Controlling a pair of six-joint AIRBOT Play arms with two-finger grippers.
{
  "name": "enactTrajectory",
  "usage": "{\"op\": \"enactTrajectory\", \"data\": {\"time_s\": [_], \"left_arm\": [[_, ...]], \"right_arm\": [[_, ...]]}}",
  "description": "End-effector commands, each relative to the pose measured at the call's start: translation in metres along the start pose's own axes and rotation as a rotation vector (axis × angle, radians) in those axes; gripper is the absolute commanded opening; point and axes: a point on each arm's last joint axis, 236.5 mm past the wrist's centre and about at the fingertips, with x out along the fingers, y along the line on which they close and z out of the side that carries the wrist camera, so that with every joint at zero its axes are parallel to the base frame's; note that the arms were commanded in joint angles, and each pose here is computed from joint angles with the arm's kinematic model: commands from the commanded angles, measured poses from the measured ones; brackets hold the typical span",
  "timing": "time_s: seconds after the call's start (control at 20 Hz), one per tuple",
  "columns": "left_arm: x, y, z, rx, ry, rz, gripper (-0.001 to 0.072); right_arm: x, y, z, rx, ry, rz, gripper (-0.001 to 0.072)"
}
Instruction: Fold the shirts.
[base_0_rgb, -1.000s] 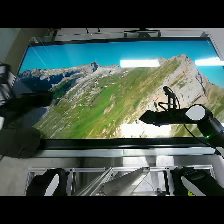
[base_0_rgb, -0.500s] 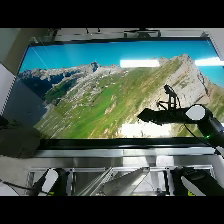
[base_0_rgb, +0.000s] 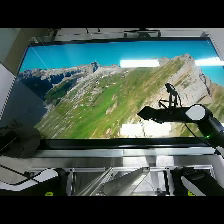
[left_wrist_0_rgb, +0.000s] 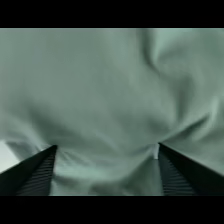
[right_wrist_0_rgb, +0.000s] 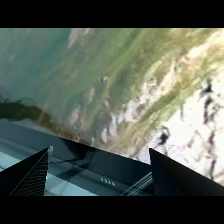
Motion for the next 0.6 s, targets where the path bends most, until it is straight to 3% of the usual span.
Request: {"op": "enactTrajectory", "data": {"time_s": [0.0,0.05,0.2,0.3,0.35,0.45,0.5,0.55], "left_arm": [[0.008,-0.009,0.008,-0.024,0.08,-0.057,0.0133],[0.002,-0.016,0.015,-0.035,0.081,-0.092,0.0031],[-0.03,-0.062,0.045,-0.022,0.024,-0.251,0.003],[-0.068,-0.125,0.062,0.035,-0.04,-0.438,0.003],[-0.096,-0.166,0.064,0.093,-0.075,-0.557,0.003],[-0.175,-0.261,0.047,0.237,-0.128,-0.841,0.0031],[-0.221,-0.306,0.024,0.317,-0.138,-0.985,0.0031],[-0.259,-0.341,-0.002,0.402,-0.154,-1.093,0.0031]], "right_arm": [[0.0,0.0,0.001,0.003,-0.005,0.0,0.0688],[0.0,0.0,0.001,0.003,-0.005,0.0,0.0688],[0.0,0.0,0.001,0.003,-0.004,0.0,0.0688],[0.0,0.0,0.001,0.002,-0.005,0.0,0.0683],[0.0,0.0,0.001,0.001,-0.004,0.0,0.0592],[0.0,0.0,-0.001,-0.01,0.002,0.0,0.0115],[-0.001,0.0,0.0,-0.03,0.001,0.0,0.0017],[-0.001,0.0,0.0,-0.036,-0.001,-0.001,0.0018]]}}
